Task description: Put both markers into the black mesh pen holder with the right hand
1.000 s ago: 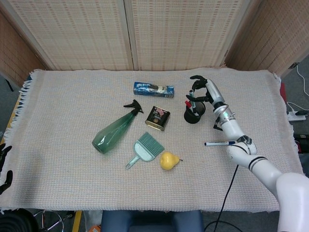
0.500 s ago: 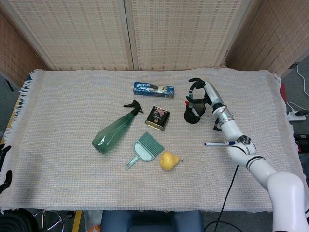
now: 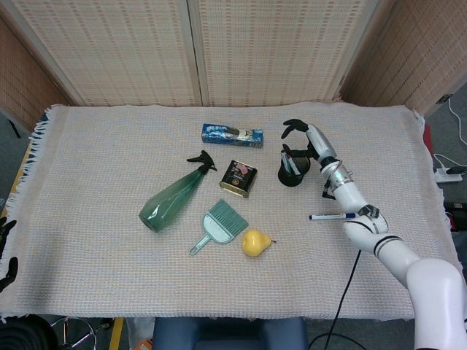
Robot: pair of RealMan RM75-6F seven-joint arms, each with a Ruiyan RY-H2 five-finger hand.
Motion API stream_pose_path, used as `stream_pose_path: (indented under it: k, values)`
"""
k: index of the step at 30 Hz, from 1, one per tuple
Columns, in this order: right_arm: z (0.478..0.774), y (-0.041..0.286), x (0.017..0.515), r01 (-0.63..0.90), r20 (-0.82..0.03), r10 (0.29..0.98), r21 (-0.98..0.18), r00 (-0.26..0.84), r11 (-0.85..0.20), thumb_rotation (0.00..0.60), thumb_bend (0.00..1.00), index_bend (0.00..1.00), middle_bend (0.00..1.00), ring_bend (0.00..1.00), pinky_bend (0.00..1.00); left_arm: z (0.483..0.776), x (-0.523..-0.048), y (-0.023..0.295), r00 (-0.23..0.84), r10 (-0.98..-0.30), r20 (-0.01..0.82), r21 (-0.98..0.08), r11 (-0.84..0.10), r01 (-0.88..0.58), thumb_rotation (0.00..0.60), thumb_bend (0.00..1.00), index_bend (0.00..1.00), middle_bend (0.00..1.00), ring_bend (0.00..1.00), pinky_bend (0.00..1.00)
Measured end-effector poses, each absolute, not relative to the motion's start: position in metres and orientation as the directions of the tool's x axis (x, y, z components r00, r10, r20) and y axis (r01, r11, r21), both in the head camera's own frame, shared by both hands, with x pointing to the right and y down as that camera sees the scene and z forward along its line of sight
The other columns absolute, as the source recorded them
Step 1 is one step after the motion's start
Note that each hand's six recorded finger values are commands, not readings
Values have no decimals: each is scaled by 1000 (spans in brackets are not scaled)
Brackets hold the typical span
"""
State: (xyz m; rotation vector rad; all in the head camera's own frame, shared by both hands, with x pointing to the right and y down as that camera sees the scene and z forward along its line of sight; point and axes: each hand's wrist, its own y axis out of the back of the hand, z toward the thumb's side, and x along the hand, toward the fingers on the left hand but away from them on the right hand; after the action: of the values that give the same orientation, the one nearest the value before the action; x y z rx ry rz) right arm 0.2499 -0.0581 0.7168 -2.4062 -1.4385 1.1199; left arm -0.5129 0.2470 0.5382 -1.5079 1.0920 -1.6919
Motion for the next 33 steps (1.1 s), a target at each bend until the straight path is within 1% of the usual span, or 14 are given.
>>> stream_pose_path:
  k: [5,8,11,15,19,24,27,30,33]
  values:
    - [708,-59,247,721,-495,818,-447,294,-530,600,327,465,184,161,137,537,-512,247,-157,-867,473,-881,-467,-76,600,507,102,0,0,99]
    - [696,-57,246,720,-462,827,-448,321,-530,600,327,463,184,161,136,537,-512,247,-154,-868,471,-882,-465,-77,600,507,102,0,0,99]
    - [679,-52,246,705,-414,837,-468,358,-533,600,327,463,184,163,136,536,-511,247,-150,-869,471,-882,-464,-78,600,505,102,0,0,99]
    - [648,-36,249,644,-346,846,-548,406,-533,600,327,484,184,193,137,535,-509,247,-143,-872,468,-884,-461,-78,600,507,102,0,0,99]
    - [619,-11,257,548,-317,849,-658,422,-517,600,327,505,184,210,145,533,-505,247,-130,-877,462,-887,-456,-77,600,506,102,0,0,99]
    - [591,22,288,332,-343,864,-820,367,-467,600,327,525,184,221,158,531,-503,248,-125,-879,459,-888,-453,-76,600,507,102,0,0,99]
    - [586,46,317,198,-394,870,-866,297,-460,600,327,523,184,222,158,529,-501,248,-120,-883,453,-891,-447,-74,600,506,102,0,0,99]
    - [591,74,349,89,-465,858,-866,219,-493,600,327,474,183,211,158,527,-500,248,-120,-885,451,-893,-445,-73,600,507,102,0,0,99]
    - [602,90,367,-6,-513,839,-854,180,-521,600,298,372,183,179,145,528,-501,248,-122,-883,454,-891,-449,-70,600,507,102,0,0,99]
